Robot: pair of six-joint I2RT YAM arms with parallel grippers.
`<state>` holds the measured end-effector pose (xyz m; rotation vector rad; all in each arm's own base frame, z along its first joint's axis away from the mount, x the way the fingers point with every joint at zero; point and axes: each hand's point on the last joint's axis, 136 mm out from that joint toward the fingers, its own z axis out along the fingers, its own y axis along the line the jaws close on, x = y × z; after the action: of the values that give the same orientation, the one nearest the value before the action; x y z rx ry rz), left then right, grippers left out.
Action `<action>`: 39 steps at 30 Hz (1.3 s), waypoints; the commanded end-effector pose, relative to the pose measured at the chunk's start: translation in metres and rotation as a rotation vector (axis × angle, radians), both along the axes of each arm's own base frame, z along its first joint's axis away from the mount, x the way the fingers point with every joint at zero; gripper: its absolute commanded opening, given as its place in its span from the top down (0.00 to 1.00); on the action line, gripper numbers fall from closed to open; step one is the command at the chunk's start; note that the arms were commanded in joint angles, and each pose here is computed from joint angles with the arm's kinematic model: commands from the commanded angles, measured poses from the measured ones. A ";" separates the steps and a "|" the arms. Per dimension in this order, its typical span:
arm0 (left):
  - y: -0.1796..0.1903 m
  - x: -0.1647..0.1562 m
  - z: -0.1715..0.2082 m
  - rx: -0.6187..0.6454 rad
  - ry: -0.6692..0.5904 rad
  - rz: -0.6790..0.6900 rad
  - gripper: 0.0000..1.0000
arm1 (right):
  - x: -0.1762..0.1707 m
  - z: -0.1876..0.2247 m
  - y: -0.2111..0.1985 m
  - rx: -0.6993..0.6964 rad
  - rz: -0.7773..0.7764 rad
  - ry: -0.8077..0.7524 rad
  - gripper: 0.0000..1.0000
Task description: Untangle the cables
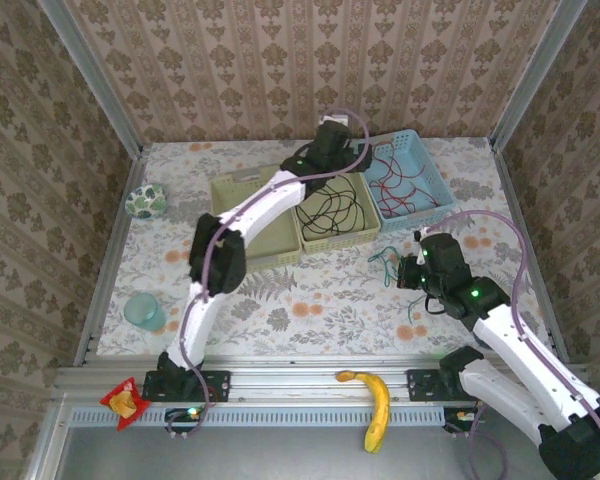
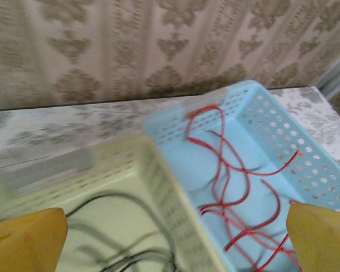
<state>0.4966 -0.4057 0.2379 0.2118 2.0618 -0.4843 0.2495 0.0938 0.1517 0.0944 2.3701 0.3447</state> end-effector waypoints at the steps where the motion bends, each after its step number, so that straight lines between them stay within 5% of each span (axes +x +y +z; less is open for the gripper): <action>1: 0.074 -0.022 0.052 -0.006 -0.097 0.265 0.00 | 0.012 0.020 0.023 0.017 0.083 -0.060 1.00; 7: 0.243 -0.119 0.012 0.146 0.032 0.806 0.00 | 0.028 0.031 0.085 0.018 0.283 -0.090 1.00; 11: 0.304 -0.158 0.000 0.162 0.075 0.933 0.00 | 0.051 0.033 0.135 0.059 0.401 -0.030 1.00; 16: 0.327 -0.173 -0.008 0.133 0.102 0.963 0.00 | 0.101 0.017 0.199 0.110 0.476 0.111 1.00; 21: 0.321 -0.171 -0.004 0.146 0.116 0.937 0.00 | 0.146 -0.001 0.247 0.132 0.489 0.198 1.00; 22: 0.319 -0.170 -0.004 0.147 0.115 0.930 0.00 | 0.150 -0.001 0.253 0.141 0.498 0.198 0.95; 24: 0.315 -0.169 -0.004 0.149 0.115 0.916 0.00 | 0.156 0.007 0.261 0.175 0.506 0.175 0.69; 28: 0.296 -0.158 -0.003 0.130 0.112 0.824 0.00 | 0.156 0.029 0.251 0.191 0.466 0.102 0.59; 34: 0.222 -0.134 -0.002 0.111 0.038 0.536 0.00 | 0.140 0.058 0.178 0.206 0.279 -0.017 0.57; 39: 0.103 -0.134 -0.006 0.180 -0.027 0.142 0.00 | 0.099 0.025 0.063 0.140 -0.049 0.089 0.54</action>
<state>0.3603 -0.2313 0.2175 -0.1312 2.1279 -0.0709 0.3645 0.2170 0.1985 -0.0212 2.3704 0.6505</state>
